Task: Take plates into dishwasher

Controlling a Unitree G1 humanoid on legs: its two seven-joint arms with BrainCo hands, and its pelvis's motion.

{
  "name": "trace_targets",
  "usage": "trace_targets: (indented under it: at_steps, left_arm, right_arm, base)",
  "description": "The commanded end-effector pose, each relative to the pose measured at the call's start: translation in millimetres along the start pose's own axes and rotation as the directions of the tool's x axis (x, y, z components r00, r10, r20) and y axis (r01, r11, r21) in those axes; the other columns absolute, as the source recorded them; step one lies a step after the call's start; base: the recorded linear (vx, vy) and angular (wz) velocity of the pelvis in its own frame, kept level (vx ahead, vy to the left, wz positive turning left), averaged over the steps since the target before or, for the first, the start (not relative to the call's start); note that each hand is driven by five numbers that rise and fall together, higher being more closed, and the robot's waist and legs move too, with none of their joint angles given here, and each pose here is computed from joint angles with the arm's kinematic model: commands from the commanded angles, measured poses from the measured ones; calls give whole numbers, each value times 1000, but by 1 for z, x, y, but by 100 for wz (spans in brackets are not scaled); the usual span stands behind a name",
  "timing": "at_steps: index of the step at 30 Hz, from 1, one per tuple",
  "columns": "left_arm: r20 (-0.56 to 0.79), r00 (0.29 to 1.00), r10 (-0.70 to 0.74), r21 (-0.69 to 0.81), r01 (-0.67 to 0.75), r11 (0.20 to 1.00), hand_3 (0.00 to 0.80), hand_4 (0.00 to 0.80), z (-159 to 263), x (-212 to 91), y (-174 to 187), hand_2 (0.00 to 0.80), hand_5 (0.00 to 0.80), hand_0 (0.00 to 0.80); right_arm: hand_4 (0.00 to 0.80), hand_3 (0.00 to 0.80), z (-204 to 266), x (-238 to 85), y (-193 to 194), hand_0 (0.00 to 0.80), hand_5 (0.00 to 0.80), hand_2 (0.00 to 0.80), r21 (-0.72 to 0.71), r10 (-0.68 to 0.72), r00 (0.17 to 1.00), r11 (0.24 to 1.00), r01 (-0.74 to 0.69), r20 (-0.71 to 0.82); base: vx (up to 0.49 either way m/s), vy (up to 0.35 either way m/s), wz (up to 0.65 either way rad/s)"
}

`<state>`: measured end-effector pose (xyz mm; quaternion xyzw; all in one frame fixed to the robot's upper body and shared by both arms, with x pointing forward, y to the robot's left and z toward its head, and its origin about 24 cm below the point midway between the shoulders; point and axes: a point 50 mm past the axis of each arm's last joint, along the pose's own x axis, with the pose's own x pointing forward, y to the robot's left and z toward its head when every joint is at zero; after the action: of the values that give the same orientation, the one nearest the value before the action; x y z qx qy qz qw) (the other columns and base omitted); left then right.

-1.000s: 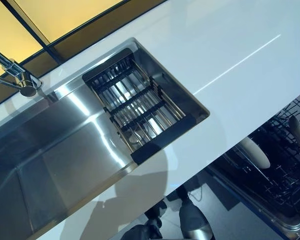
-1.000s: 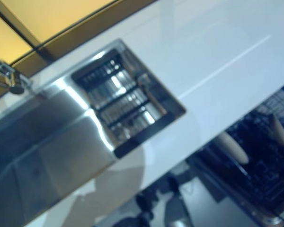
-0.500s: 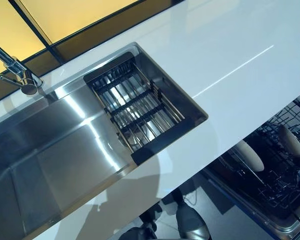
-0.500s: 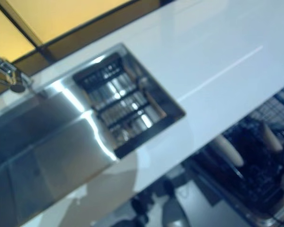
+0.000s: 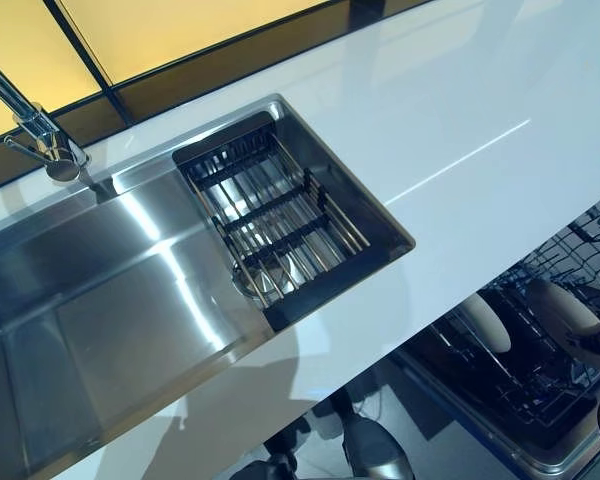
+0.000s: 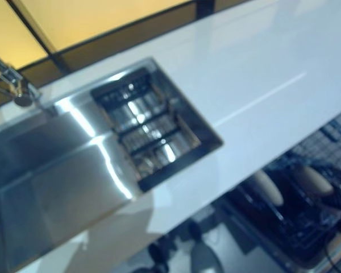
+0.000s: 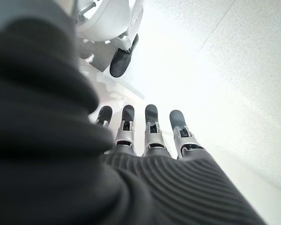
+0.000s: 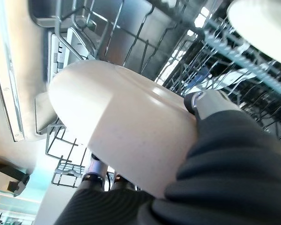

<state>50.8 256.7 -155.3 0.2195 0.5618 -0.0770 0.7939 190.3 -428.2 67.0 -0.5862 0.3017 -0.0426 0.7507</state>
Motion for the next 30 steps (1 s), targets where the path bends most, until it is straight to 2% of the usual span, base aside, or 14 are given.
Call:
trace_targets:
  at_steps: [1,16,24,30]
  left_arm:
    - [252,953,170,-53,-161,985,0,0,94,9,59,0,0,0]
    - [260,949,179,-62,-169,984,0,0,100,10,61,0,0,0]
    - [285,947,149,-84,-131,988,0,0,104,11,51,0,0,0]
    - [282,948,146,-91,-125,988,0,0,105,12,48,0,0,0]
  right_arm:
    - [800,800,8,-1,-28,800,800,800,45,-90,995,995,87,54]
    - [800,800,7,8,-21,800,800,800,148,-100,994,983,105,-39]
    - [800,800,10,14,-40,800,800,800,179,-247,963,948,264,-109]
    - [800,800,10,13,-41,800,800,800,178,-262,958,943,280,-119]
  base:
    - [10,-37,0]
    - [0,0,0]
    - [0,36,0]
    - [0,-6,0]
